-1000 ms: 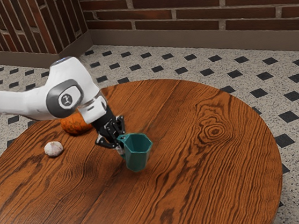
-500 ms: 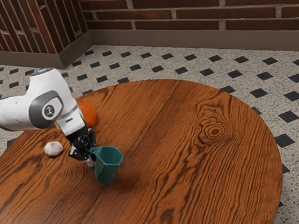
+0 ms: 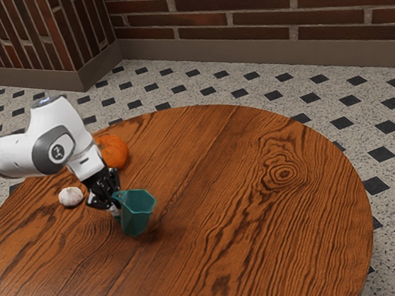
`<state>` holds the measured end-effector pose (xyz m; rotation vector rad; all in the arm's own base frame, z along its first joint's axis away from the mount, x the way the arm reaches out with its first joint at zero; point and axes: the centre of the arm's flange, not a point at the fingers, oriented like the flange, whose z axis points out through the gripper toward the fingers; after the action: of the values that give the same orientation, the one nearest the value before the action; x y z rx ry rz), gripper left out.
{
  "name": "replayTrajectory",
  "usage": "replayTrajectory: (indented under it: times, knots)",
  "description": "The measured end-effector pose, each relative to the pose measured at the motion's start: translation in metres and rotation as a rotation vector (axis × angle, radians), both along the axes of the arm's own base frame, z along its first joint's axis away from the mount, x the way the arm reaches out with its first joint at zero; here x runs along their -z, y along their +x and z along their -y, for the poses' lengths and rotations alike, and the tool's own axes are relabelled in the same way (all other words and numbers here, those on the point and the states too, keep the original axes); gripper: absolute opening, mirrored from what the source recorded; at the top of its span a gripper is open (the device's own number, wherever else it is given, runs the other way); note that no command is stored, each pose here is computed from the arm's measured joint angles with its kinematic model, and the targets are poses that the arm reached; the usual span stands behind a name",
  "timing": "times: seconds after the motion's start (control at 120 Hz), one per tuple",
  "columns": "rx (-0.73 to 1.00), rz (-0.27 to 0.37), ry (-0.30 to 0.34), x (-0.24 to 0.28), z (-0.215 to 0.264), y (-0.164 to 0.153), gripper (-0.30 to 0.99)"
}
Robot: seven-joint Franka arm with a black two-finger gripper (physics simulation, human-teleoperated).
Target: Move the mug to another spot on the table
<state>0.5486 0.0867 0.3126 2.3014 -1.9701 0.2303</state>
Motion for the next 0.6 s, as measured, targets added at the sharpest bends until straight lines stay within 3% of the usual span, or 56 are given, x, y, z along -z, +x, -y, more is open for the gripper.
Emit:
replayTrajectory:
  times: [0.117,0.367,0.6]
  knots:
    - [0.015,0.028,0.027,-0.004,-0.004,0.006,-0.02]
    - [0.068,0.066,0.022,-0.004,0.011,0.022,0.02]
    - [0.095,0.076,0.042,-0.005,0.013,0.025,0.41]
